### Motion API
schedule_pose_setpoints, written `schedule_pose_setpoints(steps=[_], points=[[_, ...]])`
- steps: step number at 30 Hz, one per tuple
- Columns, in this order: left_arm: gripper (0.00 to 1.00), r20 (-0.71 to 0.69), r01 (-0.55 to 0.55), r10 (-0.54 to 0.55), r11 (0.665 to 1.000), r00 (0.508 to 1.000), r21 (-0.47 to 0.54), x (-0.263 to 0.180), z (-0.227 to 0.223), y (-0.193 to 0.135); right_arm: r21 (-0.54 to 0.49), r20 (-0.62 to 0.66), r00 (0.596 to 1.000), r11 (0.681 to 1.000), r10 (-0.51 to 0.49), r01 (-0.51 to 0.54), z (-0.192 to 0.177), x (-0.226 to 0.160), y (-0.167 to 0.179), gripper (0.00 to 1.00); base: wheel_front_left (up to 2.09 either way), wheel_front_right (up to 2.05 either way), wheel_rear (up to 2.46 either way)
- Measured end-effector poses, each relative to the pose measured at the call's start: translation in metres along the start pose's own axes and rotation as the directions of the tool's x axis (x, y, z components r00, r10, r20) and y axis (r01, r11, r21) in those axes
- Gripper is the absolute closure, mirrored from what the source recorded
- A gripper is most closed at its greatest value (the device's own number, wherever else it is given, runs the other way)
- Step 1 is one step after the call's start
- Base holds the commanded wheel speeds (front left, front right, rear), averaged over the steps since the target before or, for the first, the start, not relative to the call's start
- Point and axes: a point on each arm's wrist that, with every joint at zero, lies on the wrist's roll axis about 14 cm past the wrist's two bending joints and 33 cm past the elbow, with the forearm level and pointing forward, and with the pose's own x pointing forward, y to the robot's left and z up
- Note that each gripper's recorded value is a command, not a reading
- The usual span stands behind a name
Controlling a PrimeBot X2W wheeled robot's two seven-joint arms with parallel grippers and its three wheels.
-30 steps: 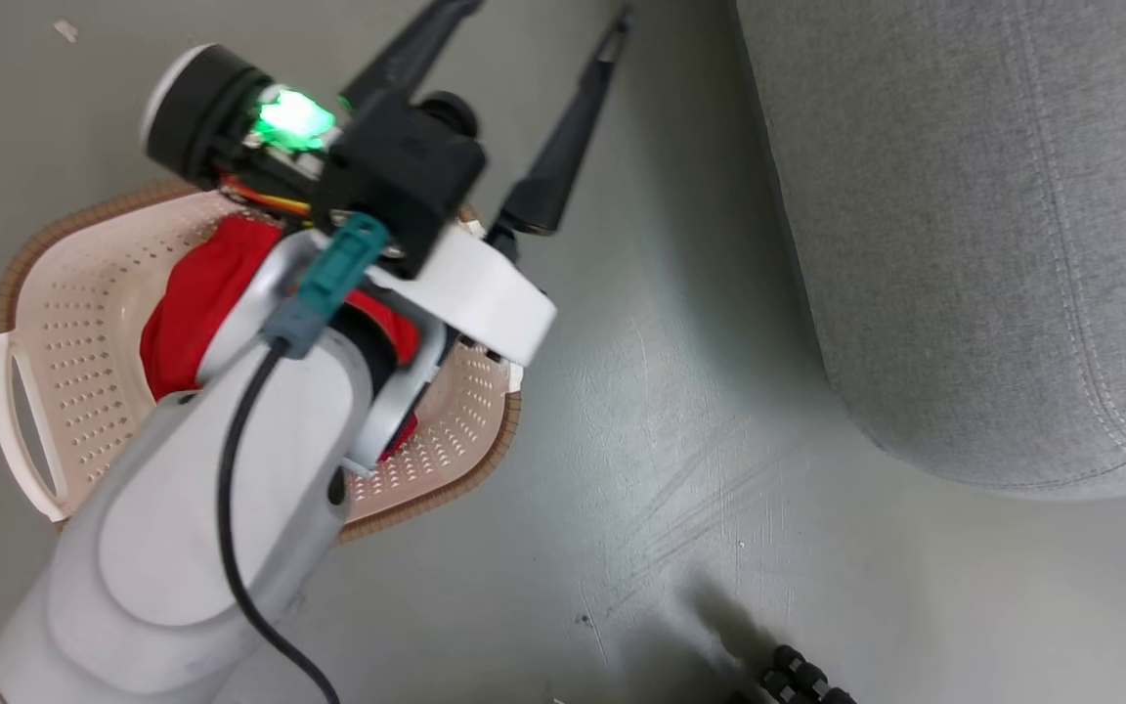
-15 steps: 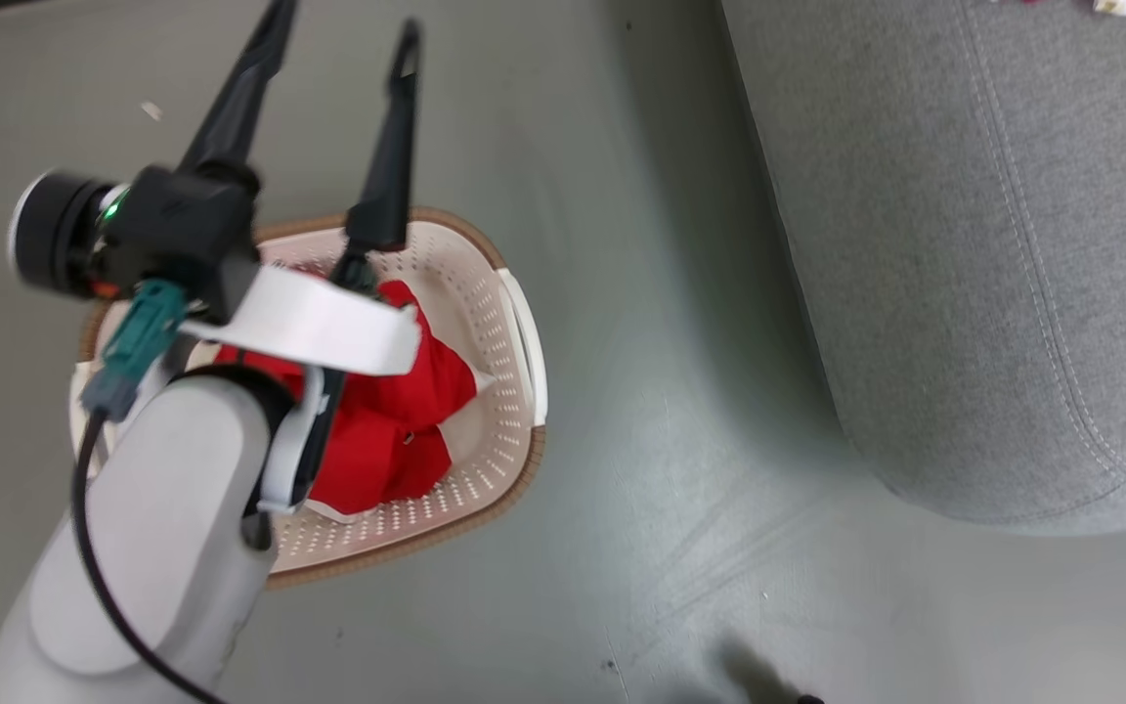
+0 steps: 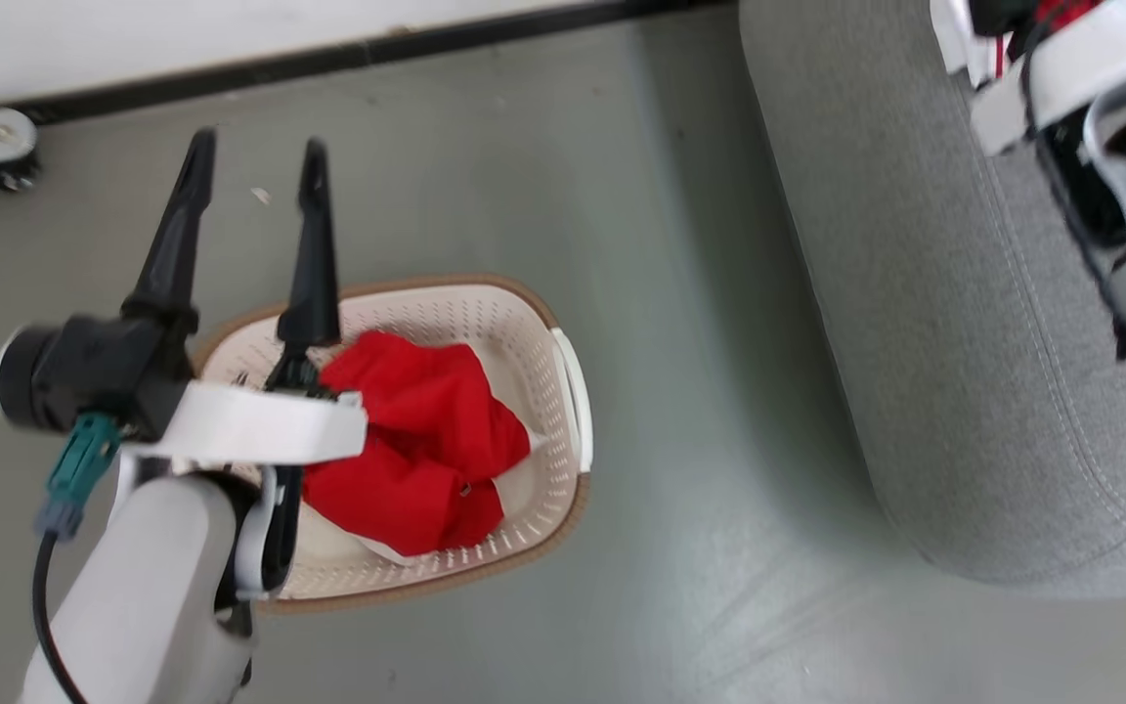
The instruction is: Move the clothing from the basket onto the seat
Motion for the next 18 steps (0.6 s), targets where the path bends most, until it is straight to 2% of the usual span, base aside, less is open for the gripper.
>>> schedule_pose_setpoints(steps=[11, 18], points=[[0.0, 0.054, -0.048, 0.046, 0.998, 0.997, 0.034, -0.043, 0.035, 0.014, 0.058, 0.063, 0.997, 0.998, 0.037, -0.04, 0.028, -0.039, 0.027, 0.0, 0.0, 0.0, 0.0], [0.0, 0.061, -0.073, 0.07, 0.996, 0.996, 0.05, -0.071, 0.05, 0.021, 0.089, 0.117, 0.993, 0.996, 0.009, -0.019, 0.05, -0.062, 0.029, 0.0, 0.0, 0.0, 0.0]])
